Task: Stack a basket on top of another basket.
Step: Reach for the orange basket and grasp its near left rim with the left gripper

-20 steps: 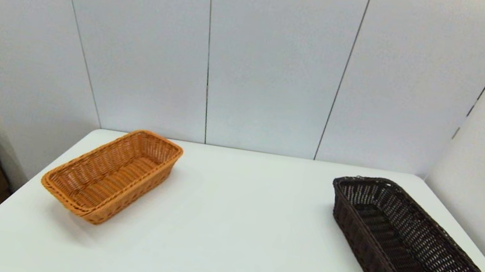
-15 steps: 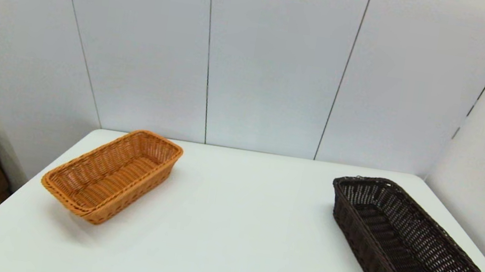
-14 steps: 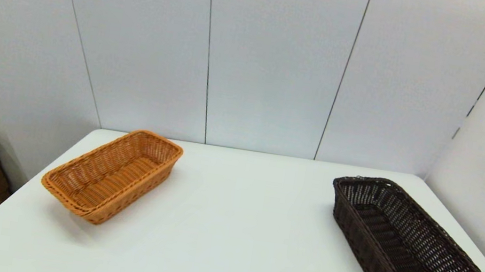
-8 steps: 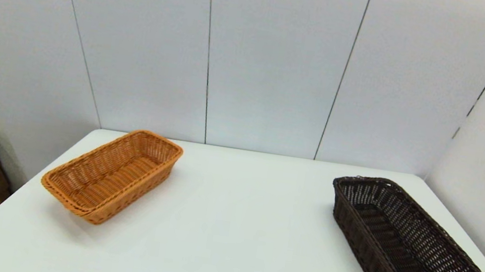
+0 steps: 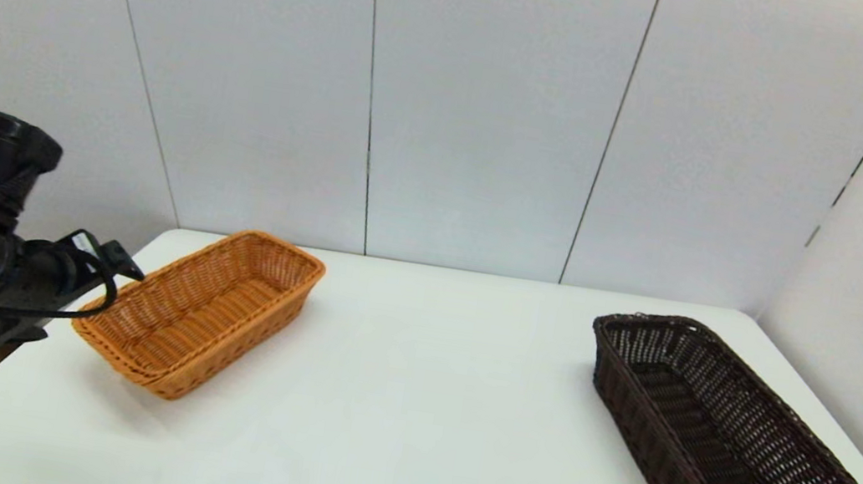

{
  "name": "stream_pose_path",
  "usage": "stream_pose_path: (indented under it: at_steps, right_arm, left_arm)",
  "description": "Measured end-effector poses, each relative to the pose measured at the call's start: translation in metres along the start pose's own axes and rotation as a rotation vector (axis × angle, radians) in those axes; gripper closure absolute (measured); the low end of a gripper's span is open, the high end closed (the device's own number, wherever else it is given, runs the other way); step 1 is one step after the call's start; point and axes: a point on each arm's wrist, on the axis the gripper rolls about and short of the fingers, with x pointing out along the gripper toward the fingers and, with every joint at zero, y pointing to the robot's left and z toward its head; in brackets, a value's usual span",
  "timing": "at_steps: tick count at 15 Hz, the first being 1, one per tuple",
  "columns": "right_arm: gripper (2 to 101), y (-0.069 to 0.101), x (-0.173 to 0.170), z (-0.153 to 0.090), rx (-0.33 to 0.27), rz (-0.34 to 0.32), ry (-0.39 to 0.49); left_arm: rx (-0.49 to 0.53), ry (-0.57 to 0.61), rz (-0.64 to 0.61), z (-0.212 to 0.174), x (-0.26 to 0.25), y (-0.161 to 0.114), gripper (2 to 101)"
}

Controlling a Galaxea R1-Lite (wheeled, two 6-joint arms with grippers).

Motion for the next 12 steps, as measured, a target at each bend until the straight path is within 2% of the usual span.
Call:
stream_pose_path:
  at_steps: [2, 4, 7, 12]
  right_arm:
    - [4.3, 0.000, 0.000, 0.000, 0.000, 0.000, 0.000]
    - [4.3, 0.000, 0.000, 0.000, 0.000, 0.000, 0.000]
    - [4.3, 0.000, 0.000, 0.000, 0.000, 0.000, 0.000]
    - [4.3, 0.000, 0.000, 0.000, 0.000, 0.000, 0.000]
  left_arm:
    - [-0.091, 0.027, 0.093, 0.003, 0.031, -0.006, 5.4]
    - [-0.136, 0.056, 0.149, 0.005, 0.053, -0.011, 5.4]
    - [-0.161, 0.109, 0.215, 0.005, 0.074, -0.015, 5.4]
    - [-0.166, 0.175, 0.250, 0.002, 0.100, -0.014, 5.4]
